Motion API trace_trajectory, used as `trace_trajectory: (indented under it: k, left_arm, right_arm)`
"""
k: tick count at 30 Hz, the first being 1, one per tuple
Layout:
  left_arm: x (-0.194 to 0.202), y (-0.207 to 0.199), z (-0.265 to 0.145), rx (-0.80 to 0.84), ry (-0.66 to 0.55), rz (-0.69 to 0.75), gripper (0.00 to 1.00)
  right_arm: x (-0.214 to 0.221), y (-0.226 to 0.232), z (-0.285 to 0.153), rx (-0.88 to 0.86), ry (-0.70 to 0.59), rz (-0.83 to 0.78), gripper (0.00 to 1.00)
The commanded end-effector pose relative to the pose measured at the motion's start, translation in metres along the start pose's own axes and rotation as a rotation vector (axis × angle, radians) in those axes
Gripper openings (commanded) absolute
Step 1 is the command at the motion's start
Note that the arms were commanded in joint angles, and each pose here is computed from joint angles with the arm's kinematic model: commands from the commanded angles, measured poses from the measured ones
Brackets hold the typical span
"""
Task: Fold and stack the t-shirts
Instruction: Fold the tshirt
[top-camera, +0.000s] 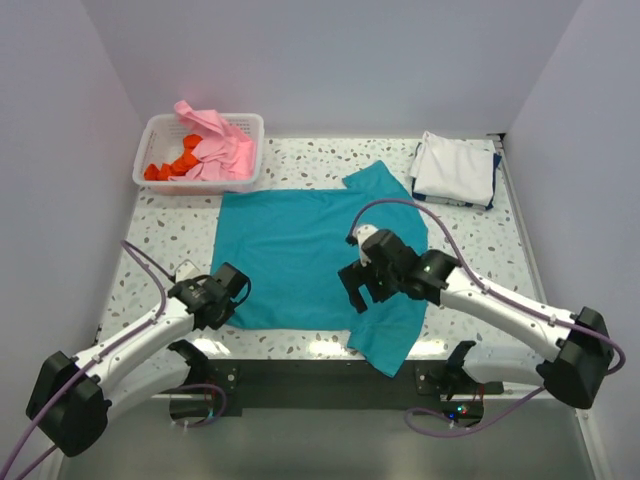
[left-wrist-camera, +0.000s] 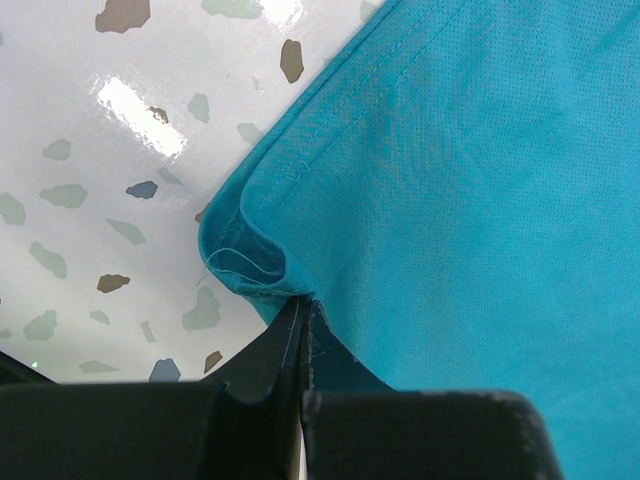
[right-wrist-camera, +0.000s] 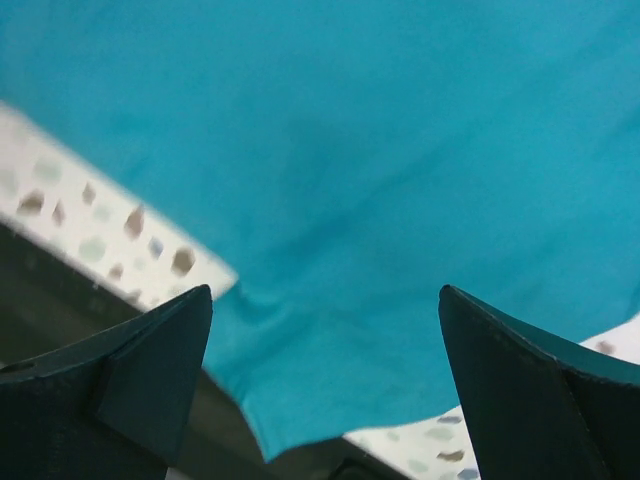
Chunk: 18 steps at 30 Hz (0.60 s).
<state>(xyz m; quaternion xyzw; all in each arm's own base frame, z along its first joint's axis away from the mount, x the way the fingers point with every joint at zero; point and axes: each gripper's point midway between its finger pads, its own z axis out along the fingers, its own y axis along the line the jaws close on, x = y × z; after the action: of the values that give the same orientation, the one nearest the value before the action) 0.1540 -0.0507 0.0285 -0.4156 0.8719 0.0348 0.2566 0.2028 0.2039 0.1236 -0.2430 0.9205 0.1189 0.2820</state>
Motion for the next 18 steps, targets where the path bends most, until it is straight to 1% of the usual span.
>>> trace_trajectory:
  k: [1,2,3,5,6,8,9,13,14,15,18]
  left_arm:
    - [-0.01,-0.006,0.0,0.019,-0.045,0.008,0.0]
    - [-0.011,-0.006,0.0,0.02,-0.048,0.017,0.0]
    - [-0.011,-0.006,-0.001,0.024,-0.049,0.015,0.0]
    - [-0.012,-0.006,-0.001,0.03,-0.056,0.006,0.0]
    - [-0.013,-0.006,-0.001,0.032,-0.061,0.002,0.0]
    - [-0.014,-0.006,-0.001,0.039,-0.067,-0.008,0.0]
    - [-0.014,-0.007,-0.002,0.045,-0.066,-0.01,0.0]
    - [-0.015,-0.007,-0.003,0.051,-0.069,-0.008,0.0]
    - [-0.015,-0.007,-0.002,0.048,-0.07,-0.007,0.0]
    - [-0.015,-0.007,-0.003,0.051,-0.07,-0.008,0.0]
    - [-0.015,-0.007,-0.003,0.055,-0.068,-0.01,0.0]
  right_arm:
    - [0.047,0.026,-0.022,-0.043,0.106,-0.049,0.98]
    - [0.066,0.029,-0.025,-0.035,0.163,-0.026,0.97]
    - [0.079,0.041,-0.03,-0.062,0.188,-0.06,0.96]
    - [0.106,0.047,-0.033,-0.046,0.249,-0.042,0.94]
    - [0.118,0.058,-0.036,-0.071,0.271,-0.08,0.92]
    - [0.139,0.064,-0.034,-0.07,0.319,-0.08,0.91]
    - [0.148,0.069,-0.035,-0.073,0.335,-0.112,0.87]
    - [0.169,0.065,-0.022,0.006,0.393,-0.152,0.79]
    - [0.171,0.065,-0.017,0.01,0.395,-0.152,0.76]
    - [0.173,0.066,-0.015,0.01,0.401,-0.154,0.71]
    - [0.178,0.064,-0.006,0.028,0.414,-0.173,0.65]
